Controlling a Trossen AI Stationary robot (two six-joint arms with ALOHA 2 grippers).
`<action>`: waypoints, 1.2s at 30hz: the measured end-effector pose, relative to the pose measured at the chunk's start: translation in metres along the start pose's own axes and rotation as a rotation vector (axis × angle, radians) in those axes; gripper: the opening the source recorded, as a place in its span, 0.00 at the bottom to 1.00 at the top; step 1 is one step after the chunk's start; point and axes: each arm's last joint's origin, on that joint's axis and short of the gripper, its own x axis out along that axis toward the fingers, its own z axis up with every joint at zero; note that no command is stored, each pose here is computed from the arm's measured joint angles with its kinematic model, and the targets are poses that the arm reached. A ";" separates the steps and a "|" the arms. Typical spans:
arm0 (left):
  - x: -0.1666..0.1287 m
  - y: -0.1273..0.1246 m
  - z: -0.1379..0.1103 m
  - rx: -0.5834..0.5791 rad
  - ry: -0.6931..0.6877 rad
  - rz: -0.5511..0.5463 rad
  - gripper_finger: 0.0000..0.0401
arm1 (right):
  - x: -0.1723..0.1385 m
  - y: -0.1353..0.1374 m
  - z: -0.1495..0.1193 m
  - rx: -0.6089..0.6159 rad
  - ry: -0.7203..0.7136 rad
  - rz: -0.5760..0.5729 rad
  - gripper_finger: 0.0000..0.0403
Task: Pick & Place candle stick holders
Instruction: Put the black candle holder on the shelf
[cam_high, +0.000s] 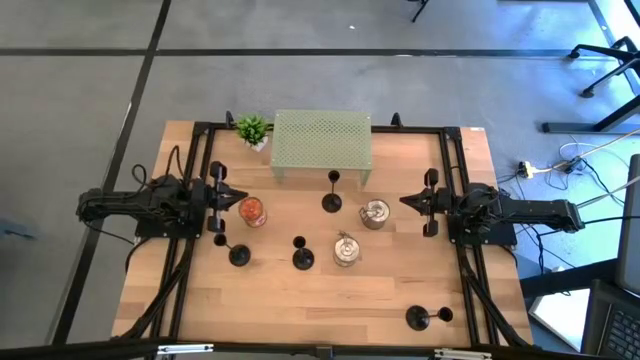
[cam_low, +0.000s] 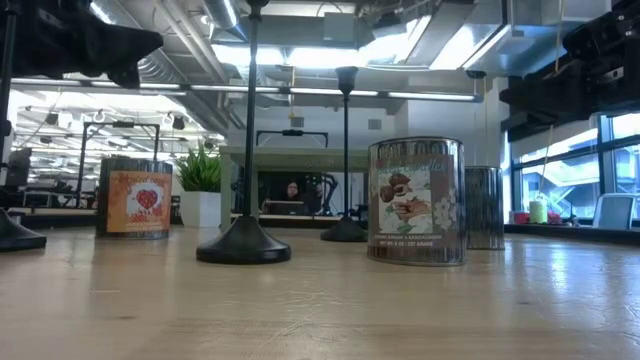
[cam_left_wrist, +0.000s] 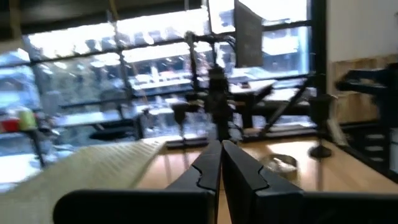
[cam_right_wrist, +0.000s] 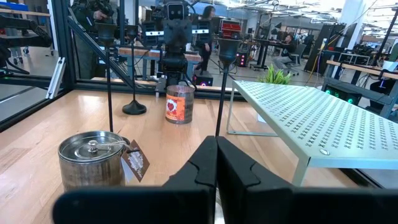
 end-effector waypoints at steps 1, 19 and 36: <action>0.000 0.000 0.001 -0.002 -0.011 0.001 0.03 | 0.000 0.000 0.000 0.000 0.000 0.000 0.01; 0.000 0.001 0.006 -0.137 -0.066 0.004 0.16 | 0.000 0.001 0.001 0.206 -0.011 0.024 0.01; -0.003 0.009 0.028 -0.168 -0.117 0.190 0.26 | -0.002 -0.005 0.017 0.331 -0.188 -0.094 0.01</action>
